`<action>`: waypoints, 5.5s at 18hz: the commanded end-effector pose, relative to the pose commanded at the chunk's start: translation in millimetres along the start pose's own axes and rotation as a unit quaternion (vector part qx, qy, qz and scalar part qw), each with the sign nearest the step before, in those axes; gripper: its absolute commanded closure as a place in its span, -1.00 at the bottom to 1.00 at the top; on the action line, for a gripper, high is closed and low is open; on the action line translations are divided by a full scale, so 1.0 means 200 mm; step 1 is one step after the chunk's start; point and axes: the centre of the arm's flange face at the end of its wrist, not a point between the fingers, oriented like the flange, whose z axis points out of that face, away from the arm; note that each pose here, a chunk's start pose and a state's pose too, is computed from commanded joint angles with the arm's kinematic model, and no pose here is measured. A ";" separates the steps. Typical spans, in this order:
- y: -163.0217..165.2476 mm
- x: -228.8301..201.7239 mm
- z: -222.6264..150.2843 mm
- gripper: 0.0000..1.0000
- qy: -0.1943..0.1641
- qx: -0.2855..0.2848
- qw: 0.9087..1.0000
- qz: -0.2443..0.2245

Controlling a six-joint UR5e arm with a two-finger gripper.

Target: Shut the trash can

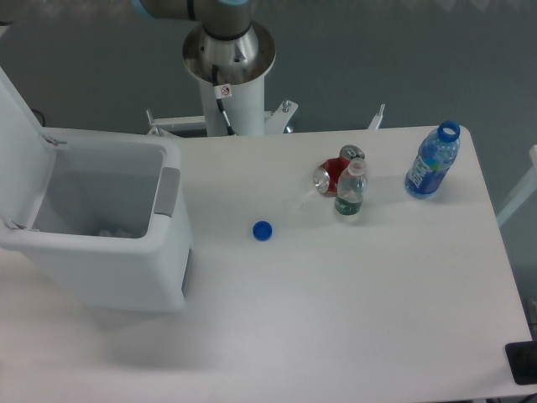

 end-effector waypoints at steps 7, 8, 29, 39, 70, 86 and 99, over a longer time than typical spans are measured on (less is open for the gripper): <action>0.00 -0.09 -0.11 -1.00 -0.023 0.013 1.000 -0.009; 0.00 -0.11 -0.12 -1.00 -0.033 0.011 0.999 -0.011; 0.11 -0.38 -0.27 -1.00 -0.167 -0.020 0.985 -0.043; 0.20 -0.50 -0.27 -0.89 -0.235 -0.061 0.968 -0.060; 0.27 -0.70 -0.51 0.79 -0.282 -0.048 0.953 -0.100; 0.35 -0.78 -0.58 0.79 -0.305 -0.055 0.943 -0.119; 0.36 -0.79 -0.56 0.79 -0.302 -0.058 0.944 -0.119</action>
